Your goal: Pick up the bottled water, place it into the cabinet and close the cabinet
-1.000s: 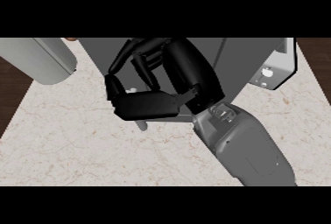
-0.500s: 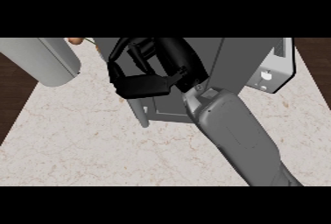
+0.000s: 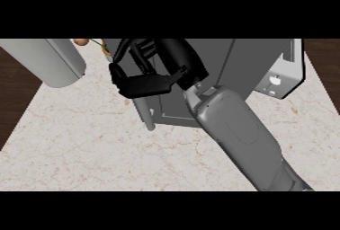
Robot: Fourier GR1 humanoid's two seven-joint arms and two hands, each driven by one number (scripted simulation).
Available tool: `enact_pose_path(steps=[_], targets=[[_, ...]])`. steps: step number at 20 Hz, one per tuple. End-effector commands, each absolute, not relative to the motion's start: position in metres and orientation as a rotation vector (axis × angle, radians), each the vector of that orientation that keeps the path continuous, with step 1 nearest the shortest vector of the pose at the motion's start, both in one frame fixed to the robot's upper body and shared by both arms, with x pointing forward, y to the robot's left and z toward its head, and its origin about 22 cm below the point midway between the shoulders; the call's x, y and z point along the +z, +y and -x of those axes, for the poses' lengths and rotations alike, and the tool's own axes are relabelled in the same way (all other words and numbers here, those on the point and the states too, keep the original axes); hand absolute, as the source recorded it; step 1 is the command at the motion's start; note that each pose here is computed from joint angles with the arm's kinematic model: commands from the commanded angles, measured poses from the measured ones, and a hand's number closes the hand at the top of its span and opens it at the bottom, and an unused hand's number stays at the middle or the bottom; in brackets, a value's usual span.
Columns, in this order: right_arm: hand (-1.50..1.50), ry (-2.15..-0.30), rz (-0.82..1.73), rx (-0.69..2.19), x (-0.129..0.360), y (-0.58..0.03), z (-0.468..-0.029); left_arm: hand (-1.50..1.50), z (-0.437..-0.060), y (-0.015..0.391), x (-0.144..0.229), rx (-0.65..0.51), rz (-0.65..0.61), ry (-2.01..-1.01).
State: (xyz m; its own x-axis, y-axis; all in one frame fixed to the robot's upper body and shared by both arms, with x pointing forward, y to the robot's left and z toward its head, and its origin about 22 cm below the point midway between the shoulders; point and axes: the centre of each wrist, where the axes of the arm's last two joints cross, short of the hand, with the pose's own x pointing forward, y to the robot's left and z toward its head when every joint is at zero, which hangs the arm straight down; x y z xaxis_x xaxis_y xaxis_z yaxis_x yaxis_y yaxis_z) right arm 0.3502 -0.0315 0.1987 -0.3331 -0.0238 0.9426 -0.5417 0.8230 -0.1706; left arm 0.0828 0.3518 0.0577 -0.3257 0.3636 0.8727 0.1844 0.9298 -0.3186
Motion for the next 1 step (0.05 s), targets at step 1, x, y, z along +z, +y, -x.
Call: enact_pose_path(steps=[1], targets=[[1.5,-1.737,-0.247,0.405,0.1742,-0.0673,-0.3907,1.5,-0.0901,0.3535,0.061,0.177,0.396,-1.937]])
